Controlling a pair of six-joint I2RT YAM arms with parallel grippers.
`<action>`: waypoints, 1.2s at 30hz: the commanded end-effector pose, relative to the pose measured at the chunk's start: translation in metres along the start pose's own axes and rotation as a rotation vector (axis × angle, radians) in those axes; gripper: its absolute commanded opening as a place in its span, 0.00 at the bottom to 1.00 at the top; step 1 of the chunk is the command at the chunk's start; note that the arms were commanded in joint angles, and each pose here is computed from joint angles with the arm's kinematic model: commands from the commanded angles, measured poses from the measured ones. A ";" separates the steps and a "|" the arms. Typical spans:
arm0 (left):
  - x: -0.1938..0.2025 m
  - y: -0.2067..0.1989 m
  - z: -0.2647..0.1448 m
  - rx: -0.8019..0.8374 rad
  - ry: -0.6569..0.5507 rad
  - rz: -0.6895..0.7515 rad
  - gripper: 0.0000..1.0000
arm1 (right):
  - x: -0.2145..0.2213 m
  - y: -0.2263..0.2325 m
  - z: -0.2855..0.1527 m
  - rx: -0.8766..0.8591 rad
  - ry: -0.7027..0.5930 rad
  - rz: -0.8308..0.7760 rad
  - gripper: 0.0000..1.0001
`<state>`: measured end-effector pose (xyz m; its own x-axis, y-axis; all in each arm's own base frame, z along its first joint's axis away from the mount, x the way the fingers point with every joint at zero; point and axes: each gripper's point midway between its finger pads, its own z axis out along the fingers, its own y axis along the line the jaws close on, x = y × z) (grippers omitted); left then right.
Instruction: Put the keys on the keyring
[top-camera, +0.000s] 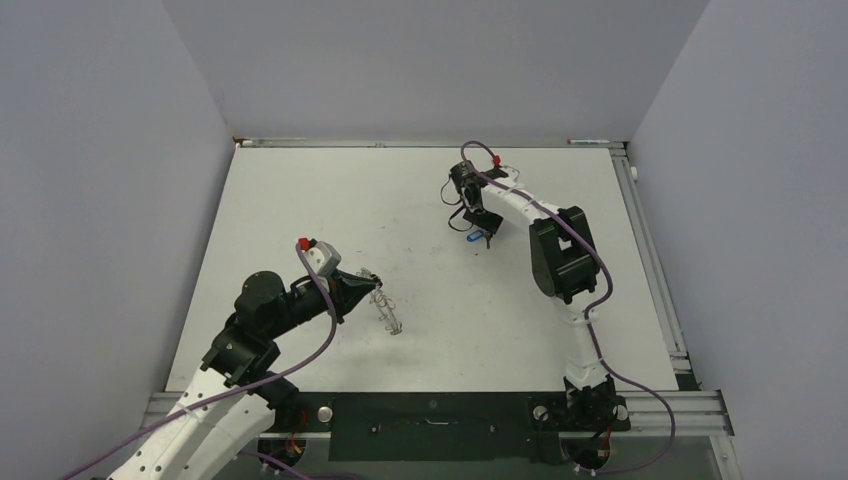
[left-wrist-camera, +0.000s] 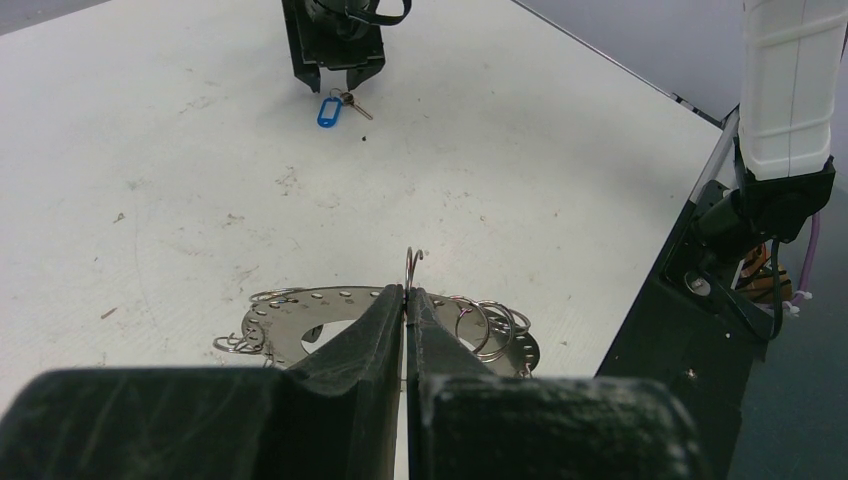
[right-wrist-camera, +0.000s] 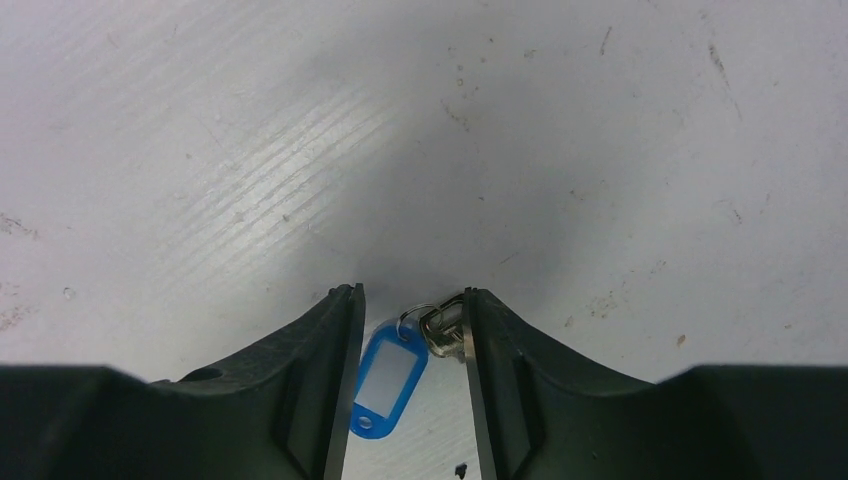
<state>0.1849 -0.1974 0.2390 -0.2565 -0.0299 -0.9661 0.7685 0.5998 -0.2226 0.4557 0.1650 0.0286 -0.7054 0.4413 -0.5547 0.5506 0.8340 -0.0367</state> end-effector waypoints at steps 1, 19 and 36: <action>-0.035 -0.008 -0.004 0.015 -0.092 0.048 0.00 | -0.009 0.007 -0.006 0.000 -0.030 0.026 0.40; -0.034 -0.008 -0.004 0.016 -0.089 0.048 0.00 | -0.002 0.003 -0.004 0.020 -0.033 0.004 0.18; -0.034 -0.007 -0.004 0.008 -0.089 0.052 0.00 | 0.018 0.049 -0.054 -0.396 -0.108 -0.244 0.05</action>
<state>0.1841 -0.1974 0.2379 -0.2606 -0.0258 -0.9651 0.7684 0.5997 -0.2235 0.4410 0.1873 0.0225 -0.7532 0.3308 -0.5685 0.3857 0.9223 0.0257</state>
